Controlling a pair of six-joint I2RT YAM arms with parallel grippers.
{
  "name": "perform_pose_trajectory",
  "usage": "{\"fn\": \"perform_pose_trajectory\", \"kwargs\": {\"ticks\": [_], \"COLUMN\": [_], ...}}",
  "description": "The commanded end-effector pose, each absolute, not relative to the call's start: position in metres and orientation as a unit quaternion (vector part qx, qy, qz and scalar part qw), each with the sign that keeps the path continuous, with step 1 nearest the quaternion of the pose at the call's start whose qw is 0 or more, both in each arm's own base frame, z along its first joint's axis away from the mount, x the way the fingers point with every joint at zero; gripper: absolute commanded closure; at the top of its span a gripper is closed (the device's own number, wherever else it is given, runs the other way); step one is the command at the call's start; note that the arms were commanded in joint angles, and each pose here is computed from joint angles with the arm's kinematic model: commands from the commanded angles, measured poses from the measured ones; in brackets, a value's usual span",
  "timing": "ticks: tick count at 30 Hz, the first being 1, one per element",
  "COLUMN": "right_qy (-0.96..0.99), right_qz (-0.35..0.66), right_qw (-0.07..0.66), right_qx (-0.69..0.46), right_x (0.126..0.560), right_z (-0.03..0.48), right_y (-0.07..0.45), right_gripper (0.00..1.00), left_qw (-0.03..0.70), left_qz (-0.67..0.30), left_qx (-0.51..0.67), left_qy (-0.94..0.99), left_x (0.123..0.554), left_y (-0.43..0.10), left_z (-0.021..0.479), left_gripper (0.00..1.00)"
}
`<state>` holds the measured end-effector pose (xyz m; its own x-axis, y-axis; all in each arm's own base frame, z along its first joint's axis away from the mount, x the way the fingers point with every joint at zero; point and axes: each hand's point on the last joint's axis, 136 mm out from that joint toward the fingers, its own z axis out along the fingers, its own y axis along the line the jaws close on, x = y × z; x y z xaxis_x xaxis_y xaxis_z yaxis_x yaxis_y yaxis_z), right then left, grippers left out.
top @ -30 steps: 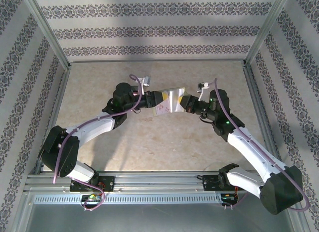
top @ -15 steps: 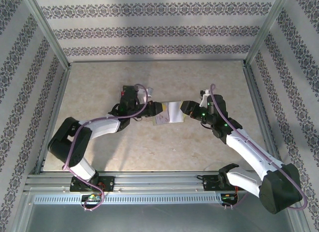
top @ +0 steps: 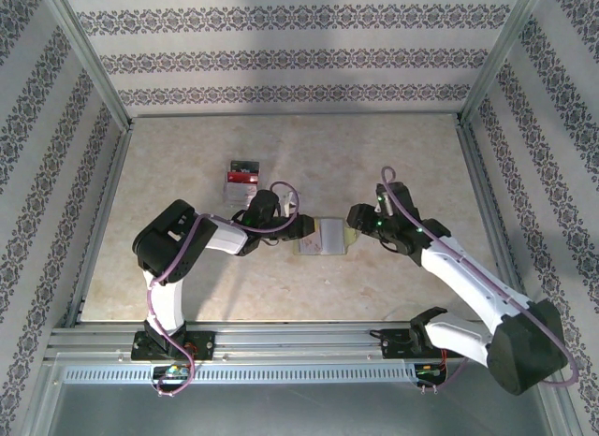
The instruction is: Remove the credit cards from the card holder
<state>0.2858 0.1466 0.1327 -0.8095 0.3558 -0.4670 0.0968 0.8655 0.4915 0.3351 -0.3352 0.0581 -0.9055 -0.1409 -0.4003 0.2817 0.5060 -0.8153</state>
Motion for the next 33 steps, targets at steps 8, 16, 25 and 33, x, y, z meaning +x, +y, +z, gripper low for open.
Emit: {"fn": "perform_pose_trajectory", "kwargs": {"ticks": [8,16,25,33], "right_qy": [0.946,0.951,0.938,0.933], "right_qz": [0.239,0.246,0.312,0.334], "right_qw": [0.203,0.171,0.134,0.112], "right_qx": [0.081,0.07,0.073,0.072], "right_x": [0.292,0.293,0.295,0.298], "right_z": [0.103,0.093,0.081,0.069], "right_y": [0.187,0.208,0.242,0.255], "right_gripper": [0.6,0.64,0.67,0.67], "left_qw": [0.235,0.246,0.264,0.256], "left_qz": [-0.401,-0.265,-0.183,-0.227], "left_qx": [0.068,0.043,0.064,0.085], "left_qy": [0.883,0.931,0.945,0.936], "left_x": [0.333,0.323,0.302,0.302], "left_y": [-0.313,-0.259,-0.236,-0.273], "left_z": [0.055,0.056,0.051,0.038], "left_gripper": [0.37,0.08,0.02,0.38]}}
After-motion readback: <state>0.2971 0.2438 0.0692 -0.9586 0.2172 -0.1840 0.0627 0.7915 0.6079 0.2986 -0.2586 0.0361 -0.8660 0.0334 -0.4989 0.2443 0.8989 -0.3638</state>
